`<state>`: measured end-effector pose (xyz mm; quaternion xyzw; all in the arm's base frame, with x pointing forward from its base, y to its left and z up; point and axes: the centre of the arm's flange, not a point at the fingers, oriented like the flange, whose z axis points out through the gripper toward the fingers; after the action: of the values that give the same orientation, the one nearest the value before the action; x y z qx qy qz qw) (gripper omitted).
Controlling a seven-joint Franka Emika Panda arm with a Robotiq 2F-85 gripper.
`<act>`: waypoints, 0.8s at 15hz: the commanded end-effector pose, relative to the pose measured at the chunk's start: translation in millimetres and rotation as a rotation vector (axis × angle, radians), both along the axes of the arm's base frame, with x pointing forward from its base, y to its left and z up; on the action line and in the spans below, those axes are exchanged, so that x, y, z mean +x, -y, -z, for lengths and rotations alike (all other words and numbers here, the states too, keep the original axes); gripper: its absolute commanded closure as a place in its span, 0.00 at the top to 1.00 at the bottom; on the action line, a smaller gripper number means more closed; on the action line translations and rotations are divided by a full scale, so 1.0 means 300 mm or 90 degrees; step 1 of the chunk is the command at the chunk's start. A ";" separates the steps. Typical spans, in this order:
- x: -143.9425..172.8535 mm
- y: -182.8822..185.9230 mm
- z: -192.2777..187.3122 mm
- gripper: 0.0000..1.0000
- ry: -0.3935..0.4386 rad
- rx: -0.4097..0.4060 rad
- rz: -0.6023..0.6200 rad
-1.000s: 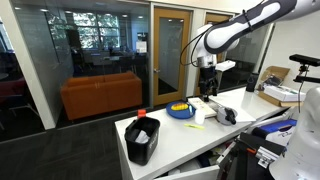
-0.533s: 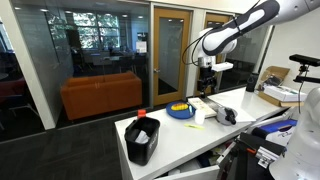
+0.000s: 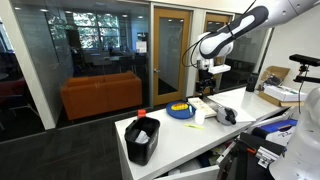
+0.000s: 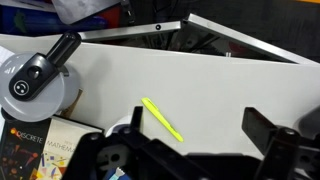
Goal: Move the white cup to the left
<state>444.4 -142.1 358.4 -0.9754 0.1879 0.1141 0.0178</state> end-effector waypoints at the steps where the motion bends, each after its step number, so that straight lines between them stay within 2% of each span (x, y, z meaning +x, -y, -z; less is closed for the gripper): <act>1: 0.000 -0.001 -0.002 1.00 0.001 0.000 -0.001; 9: 0.005 -0.005 0.001 1.00 0.006 -0.004 -0.001; 12: 0.036 0.010 0.041 1.00 0.014 -0.016 -0.001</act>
<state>446.7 -140.3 357.2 -0.9764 0.1856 0.1092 0.0165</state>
